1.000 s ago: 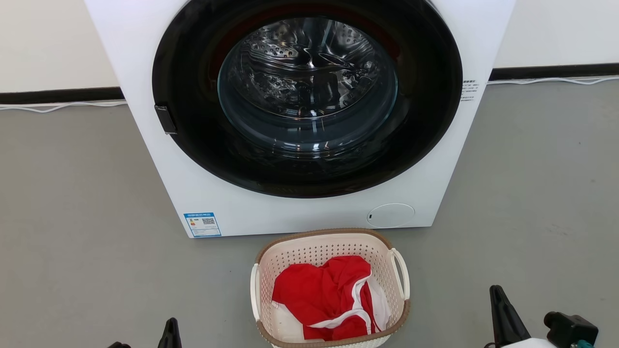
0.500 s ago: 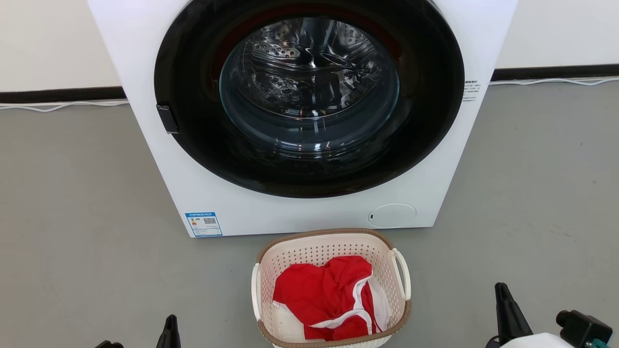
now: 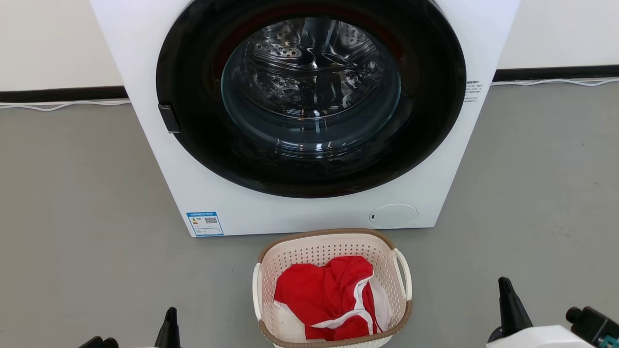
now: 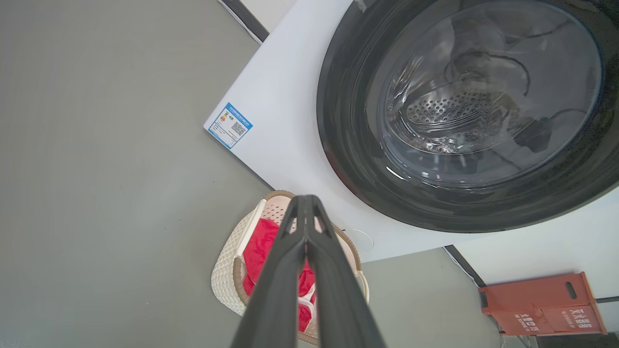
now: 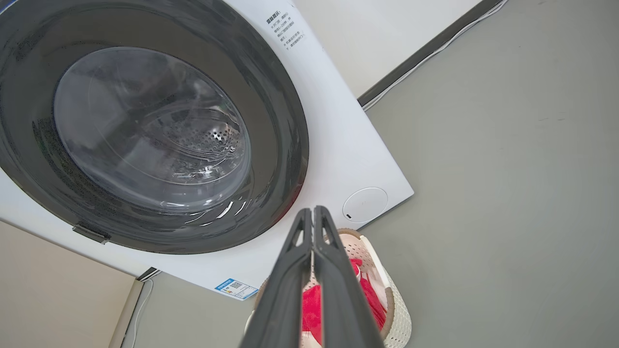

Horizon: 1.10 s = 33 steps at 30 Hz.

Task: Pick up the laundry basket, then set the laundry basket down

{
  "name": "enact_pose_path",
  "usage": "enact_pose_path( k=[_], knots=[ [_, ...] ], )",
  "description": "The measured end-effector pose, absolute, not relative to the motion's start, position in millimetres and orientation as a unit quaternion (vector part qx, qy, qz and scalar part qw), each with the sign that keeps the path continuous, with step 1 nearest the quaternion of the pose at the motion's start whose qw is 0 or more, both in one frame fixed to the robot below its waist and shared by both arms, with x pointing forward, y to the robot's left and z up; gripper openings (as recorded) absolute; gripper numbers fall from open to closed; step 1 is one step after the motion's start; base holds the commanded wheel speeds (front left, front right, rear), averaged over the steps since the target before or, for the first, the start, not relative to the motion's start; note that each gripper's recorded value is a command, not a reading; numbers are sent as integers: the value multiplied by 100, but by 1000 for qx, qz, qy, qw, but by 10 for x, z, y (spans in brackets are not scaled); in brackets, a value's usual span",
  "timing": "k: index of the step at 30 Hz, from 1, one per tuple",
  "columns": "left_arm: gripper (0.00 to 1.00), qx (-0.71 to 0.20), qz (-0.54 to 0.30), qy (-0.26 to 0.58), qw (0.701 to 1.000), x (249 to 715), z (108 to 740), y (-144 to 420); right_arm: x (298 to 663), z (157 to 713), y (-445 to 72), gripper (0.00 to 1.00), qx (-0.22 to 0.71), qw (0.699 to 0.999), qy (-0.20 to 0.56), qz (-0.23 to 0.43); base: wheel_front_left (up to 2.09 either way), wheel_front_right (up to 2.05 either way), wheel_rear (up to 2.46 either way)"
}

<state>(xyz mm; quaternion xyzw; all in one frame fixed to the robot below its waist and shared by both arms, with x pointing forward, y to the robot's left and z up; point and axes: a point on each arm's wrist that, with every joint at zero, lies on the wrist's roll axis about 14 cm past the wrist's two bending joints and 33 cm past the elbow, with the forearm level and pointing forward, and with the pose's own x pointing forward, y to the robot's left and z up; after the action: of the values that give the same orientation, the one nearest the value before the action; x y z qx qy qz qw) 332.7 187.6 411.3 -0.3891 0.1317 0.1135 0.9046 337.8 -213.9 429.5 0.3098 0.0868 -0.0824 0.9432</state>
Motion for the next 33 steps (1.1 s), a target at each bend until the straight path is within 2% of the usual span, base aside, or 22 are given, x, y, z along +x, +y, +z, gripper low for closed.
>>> enact_pose_path(
  k=[33],
  knots=[
    [0,-539,93,109,830,3496,4303,1856,3517,4433,-2136,0,493,863,64,-90,0,0,0]
  ],
)
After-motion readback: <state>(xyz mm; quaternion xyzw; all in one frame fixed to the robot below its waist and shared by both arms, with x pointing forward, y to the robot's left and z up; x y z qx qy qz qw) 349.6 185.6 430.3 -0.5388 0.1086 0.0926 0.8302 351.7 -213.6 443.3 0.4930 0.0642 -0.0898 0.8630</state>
